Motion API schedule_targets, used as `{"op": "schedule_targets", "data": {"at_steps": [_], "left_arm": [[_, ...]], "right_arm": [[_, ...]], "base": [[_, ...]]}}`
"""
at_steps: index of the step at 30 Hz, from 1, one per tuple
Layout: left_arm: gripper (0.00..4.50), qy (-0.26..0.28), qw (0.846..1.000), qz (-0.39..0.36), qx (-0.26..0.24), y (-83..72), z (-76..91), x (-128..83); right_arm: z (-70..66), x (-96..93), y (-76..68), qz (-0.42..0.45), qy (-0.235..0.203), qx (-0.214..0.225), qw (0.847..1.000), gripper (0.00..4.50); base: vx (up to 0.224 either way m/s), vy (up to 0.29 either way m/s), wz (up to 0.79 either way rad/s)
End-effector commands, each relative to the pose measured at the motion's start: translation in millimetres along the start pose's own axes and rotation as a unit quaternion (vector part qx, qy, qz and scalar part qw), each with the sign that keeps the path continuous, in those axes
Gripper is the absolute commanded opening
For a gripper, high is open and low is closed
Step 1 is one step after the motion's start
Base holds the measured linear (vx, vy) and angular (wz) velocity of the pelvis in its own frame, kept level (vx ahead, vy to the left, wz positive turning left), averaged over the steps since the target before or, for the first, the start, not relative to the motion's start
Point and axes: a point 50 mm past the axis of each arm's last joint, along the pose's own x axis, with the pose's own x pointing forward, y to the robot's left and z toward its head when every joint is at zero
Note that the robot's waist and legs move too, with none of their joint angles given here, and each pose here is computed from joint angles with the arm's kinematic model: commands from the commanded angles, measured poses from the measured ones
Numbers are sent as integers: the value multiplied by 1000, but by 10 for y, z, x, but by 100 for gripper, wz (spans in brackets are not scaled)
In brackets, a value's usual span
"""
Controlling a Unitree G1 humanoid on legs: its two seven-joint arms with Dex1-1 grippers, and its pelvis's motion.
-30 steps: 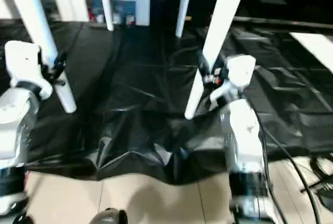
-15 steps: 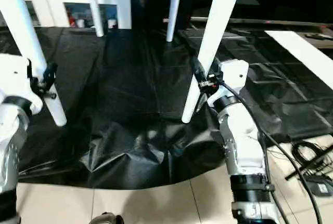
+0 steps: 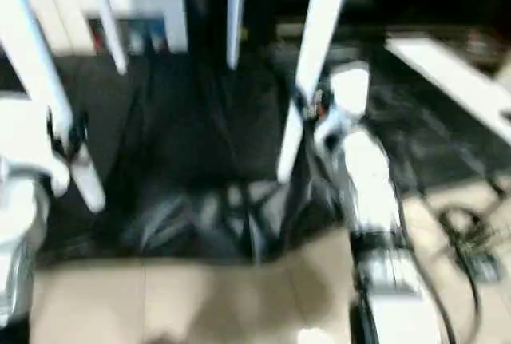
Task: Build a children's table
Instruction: Flip table
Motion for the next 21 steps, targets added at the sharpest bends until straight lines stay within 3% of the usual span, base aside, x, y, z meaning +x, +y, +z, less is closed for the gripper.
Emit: {"op": "schedule_targets", "data": {"at_steps": [1,11,12,13,21], "left_arm": [[172,-17,998,-59,23,-179,69,49],[172,-14,998,-45,36,-103,70,105],[228,-11,999,-39,22,-95,59,94],[242,-10,999,-32,16,-84,49,86],[294,-9,1000,4,5,30,-51,-14]], "right_arm": [[-182,38,227,70,53,-26,996,164],[-272,69,217,69,56,-18,996,164],[-272,77,197,60,55,-14,997,220],[-269,83,187,55,53,-11,997,234],[-231,69,138,38,24,-2,999,301]], "base": [[-70,29,-6],[-14,-21,1],[0,0,0],[0,0,0],[0,0,0]]}}
